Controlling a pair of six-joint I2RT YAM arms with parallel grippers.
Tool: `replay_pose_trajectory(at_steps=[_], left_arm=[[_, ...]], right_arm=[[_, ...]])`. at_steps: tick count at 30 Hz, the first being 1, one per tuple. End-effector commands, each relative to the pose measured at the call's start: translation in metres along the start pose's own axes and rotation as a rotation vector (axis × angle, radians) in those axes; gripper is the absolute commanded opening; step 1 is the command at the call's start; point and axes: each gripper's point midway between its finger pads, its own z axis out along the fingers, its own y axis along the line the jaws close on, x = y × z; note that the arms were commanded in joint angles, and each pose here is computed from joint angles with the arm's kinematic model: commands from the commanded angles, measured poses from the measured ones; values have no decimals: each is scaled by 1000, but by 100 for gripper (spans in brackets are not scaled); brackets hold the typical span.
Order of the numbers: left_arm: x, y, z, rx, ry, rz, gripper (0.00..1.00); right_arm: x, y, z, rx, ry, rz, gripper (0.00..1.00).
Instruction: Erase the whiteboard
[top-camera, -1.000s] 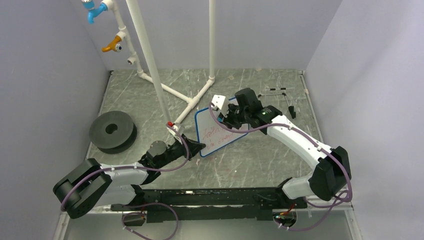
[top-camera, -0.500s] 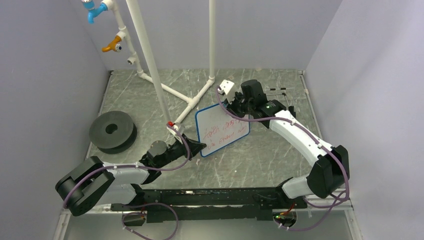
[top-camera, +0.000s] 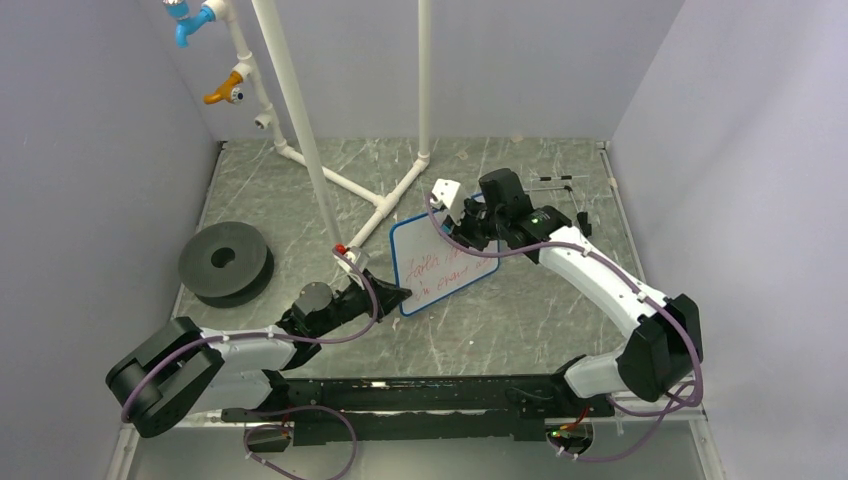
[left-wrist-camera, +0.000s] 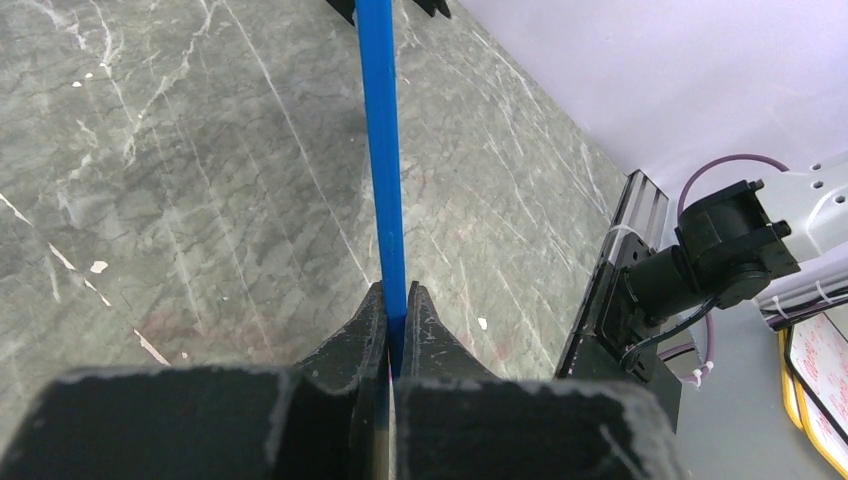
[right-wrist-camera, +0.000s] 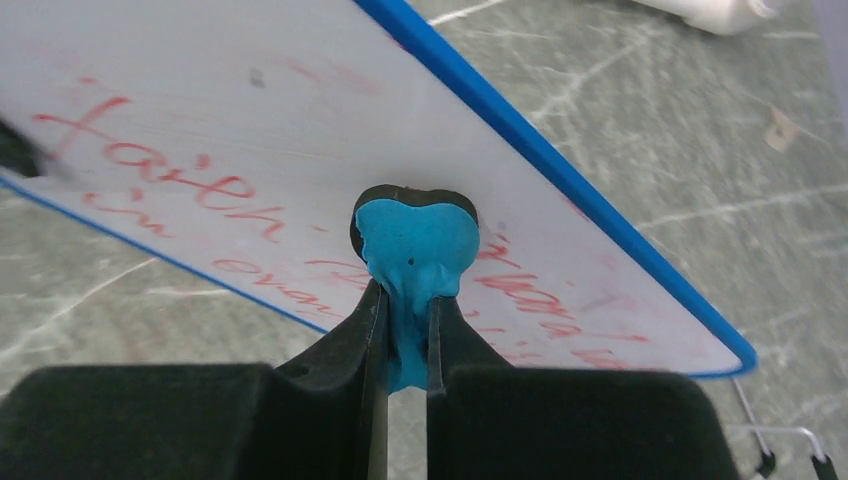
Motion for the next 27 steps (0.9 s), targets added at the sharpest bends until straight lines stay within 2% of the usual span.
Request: replay_pose_trajectory(at_steps=[1, 8, 15, 18, 25, 27], left_arm=[[-12, -39, 1, 186, -20, 56, 0], [-11, -41, 4, 201, -14, 49, 0], [-11, -41, 3, 199, -18, 57, 0], [-13, -40, 2, 194, -24, 60, 0], [-14, -40, 0, 189, -29, 53, 0], [-15, -41, 0, 192, -31, 47, 0]], right_arm=[[-46, 20, -12, -128, -130, -30, 0], [-42, -45, -9, 178, -101, 125, 0], [-3, -63, -11, 296, -4, 133, 0], [10, -50, -8, 239, 18, 99, 0], [25, 34, 2, -95, 5, -78, 0], [25, 47, 3, -145, 0, -101, 0]])
